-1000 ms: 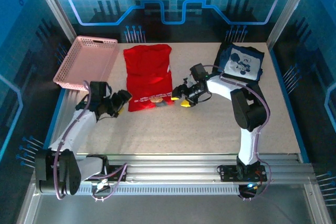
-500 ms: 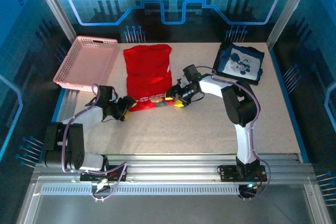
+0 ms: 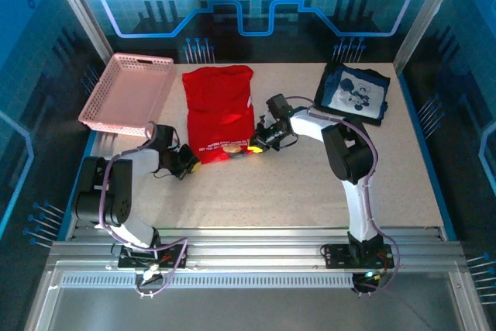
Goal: Fold and stack the t-shirts
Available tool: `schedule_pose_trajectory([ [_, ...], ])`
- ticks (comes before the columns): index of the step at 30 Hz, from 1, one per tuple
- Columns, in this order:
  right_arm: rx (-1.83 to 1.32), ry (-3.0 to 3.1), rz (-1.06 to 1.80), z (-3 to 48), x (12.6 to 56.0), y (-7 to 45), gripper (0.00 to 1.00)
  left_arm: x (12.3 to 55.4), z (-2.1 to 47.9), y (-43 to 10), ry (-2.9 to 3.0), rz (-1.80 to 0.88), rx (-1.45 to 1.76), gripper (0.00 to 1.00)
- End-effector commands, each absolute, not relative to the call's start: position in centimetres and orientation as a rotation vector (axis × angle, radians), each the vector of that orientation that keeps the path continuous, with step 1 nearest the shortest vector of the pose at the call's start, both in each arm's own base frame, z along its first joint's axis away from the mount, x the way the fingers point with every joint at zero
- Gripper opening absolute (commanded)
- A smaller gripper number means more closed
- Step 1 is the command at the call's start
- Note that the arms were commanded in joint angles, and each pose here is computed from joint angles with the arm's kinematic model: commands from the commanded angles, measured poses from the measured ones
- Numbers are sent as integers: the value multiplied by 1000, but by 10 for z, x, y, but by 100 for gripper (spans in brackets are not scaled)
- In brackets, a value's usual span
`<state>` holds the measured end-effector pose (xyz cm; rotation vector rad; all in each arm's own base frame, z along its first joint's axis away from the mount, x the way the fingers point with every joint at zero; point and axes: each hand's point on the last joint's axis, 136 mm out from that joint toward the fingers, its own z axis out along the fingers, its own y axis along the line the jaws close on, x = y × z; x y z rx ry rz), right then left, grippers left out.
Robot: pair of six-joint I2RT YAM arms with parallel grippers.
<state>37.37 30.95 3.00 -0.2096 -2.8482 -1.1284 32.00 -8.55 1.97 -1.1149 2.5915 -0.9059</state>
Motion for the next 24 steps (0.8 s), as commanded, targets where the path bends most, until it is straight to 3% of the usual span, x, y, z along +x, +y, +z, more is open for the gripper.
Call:
schedule_pose_trajectory([
  [1,-184,-2864,-1072,56,352,296,0,323,48,-81,2554,-864,-1003,0],
  [14,-123,-2806,-942,87,233,281,0,208,90,-106,2571,-915,-962,0],
  [24,-39,-2818,-897,129,187,273,0,151,120,-109,2558,-978,-988,0],
])
